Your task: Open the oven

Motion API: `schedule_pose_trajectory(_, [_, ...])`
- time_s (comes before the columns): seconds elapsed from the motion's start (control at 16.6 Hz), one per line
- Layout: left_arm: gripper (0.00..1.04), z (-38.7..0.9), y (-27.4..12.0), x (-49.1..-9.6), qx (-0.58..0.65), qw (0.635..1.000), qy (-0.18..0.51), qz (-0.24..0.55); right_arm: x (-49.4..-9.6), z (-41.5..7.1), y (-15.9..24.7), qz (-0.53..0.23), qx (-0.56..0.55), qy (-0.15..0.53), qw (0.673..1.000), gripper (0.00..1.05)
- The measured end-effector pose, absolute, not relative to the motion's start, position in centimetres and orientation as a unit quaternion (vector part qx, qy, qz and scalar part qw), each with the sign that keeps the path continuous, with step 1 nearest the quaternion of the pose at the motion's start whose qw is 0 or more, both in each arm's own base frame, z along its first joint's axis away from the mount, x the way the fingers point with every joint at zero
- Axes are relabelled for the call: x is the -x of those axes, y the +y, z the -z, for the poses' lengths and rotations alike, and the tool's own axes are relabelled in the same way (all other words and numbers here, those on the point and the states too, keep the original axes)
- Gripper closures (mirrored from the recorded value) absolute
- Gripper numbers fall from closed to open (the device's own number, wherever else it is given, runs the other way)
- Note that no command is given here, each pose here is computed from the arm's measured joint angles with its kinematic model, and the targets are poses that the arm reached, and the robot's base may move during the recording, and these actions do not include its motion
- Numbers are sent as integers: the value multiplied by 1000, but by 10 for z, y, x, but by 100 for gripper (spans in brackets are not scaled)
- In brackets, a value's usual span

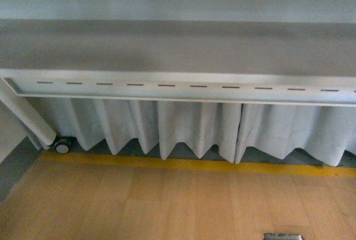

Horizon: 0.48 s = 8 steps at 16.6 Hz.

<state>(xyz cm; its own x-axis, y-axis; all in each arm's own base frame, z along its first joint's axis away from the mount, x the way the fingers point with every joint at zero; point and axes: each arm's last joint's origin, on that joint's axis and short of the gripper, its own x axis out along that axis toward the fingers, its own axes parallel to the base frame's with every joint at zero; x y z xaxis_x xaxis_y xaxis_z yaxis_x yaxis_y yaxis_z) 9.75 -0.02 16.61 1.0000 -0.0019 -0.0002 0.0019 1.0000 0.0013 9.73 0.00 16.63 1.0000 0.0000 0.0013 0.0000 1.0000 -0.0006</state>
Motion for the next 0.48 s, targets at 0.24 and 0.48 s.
schedule_pose_trajectory(0.24, [7, -166, 0, -97, 0, 1000, 0, 1, -97, -166, 0, 1, 0, -1, 1000, 6])
schedule_pose_trajectory(0.48, [7, -166, 0, -97, 0, 1000, 0, 0, -97, -166, 0, 0, 0, -2, 1000, 6])
